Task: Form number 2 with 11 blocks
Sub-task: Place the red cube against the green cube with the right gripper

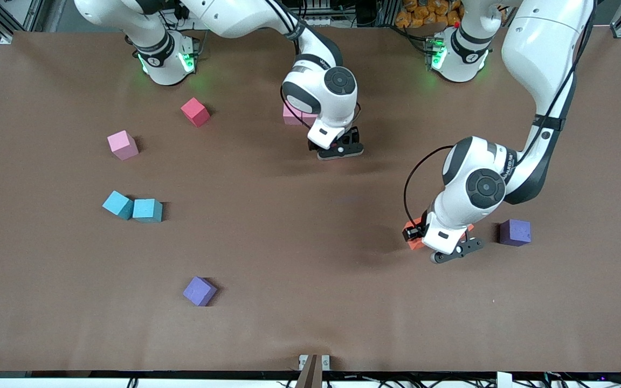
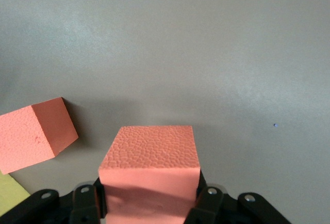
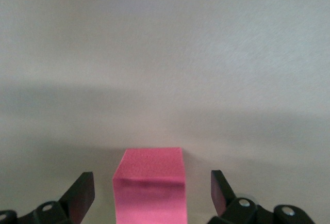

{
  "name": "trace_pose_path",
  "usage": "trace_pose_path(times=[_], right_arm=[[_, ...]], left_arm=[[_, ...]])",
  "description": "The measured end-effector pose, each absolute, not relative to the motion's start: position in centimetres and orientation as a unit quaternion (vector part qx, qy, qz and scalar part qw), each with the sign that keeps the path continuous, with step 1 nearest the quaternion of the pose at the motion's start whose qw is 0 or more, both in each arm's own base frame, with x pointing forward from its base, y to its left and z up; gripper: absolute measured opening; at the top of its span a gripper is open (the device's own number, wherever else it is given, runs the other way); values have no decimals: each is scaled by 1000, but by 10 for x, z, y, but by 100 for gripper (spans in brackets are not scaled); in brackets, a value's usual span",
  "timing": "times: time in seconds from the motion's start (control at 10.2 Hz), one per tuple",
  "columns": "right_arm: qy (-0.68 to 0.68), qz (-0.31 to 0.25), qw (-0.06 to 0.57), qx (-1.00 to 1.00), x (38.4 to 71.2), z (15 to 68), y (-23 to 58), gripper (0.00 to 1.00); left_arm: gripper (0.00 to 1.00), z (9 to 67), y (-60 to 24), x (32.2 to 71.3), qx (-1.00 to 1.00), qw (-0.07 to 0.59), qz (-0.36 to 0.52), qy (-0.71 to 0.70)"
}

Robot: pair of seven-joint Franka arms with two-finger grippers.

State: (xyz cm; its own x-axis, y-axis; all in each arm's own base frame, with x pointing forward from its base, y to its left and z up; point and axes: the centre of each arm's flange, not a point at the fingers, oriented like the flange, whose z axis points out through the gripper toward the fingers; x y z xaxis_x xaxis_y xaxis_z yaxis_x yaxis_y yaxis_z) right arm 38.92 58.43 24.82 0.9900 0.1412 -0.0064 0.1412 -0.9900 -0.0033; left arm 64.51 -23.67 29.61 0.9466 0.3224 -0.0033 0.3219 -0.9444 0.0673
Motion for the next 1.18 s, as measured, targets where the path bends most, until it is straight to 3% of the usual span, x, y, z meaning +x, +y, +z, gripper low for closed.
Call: trace_pose_path(times=[0.29, 0.88, 1.18], right_arm=[[-32, -14, 12, -999, 437, 282, 553, 100], [48, -45, 24, -998, 600, 312, 396, 100], [34, -45, 17, -998, 640, 310, 326, 100]], left_arm=[[59, 298, -239, 645, 986, 35, 5, 162], [59, 324, -293, 625, 970, 54, 4, 235], [59, 359, -338, 606, 959, 73, -4, 273]])
